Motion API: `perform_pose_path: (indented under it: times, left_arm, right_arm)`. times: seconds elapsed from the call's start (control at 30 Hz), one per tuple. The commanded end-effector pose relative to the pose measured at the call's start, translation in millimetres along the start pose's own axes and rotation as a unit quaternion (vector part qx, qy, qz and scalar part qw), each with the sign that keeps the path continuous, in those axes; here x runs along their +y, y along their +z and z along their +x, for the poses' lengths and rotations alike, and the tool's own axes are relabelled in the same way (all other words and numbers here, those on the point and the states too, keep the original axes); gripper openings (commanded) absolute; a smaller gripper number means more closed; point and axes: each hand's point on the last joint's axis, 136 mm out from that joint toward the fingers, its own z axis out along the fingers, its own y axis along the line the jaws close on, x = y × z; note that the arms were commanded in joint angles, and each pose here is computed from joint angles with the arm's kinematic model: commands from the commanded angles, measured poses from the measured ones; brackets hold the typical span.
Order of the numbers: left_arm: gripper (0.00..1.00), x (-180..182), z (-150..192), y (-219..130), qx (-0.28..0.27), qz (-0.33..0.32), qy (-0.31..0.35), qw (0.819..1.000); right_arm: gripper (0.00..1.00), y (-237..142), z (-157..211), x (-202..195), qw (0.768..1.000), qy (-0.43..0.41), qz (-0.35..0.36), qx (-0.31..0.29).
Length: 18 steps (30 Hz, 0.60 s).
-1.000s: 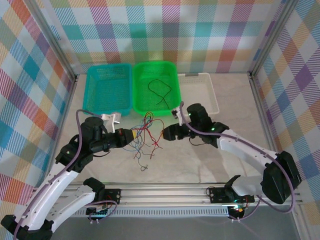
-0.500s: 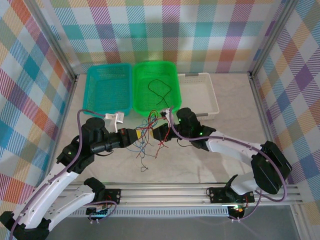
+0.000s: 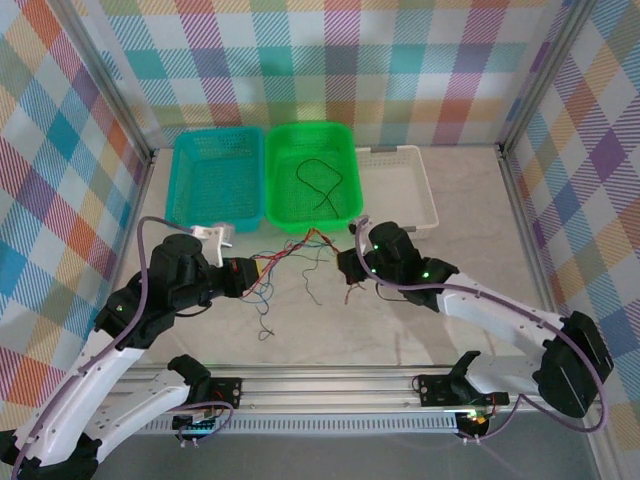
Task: Untangle the cables
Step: Untie the cable from multiple cables.
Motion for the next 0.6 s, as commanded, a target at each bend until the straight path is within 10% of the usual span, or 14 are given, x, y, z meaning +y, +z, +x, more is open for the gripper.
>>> perform_pose_path:
  times: [0.0,0.4,0.57]
  left_arm:
    - [0.00,25.1,-2.4,-11.8,0.000,-0.083,0.038,0.996]
    - [0.00,55.8,-18.4,-18.5,-0.011,-0.178,0.057,0.982]
    - [0.00,38.7,-14.1,-1.0,-0.001,-0.115,0.042,0.993]
  right_arm:
    - [0.00,-22.4,21.3,-72.3,0.987,0.031,0.151,0.052]
    - [0.00,-93.6,41.6,-140.8,0.953,0.118,0.267,0.087]
    - [0.00,-92.6,37.1,-124.5,0.968,0.140,0.193,0.075]
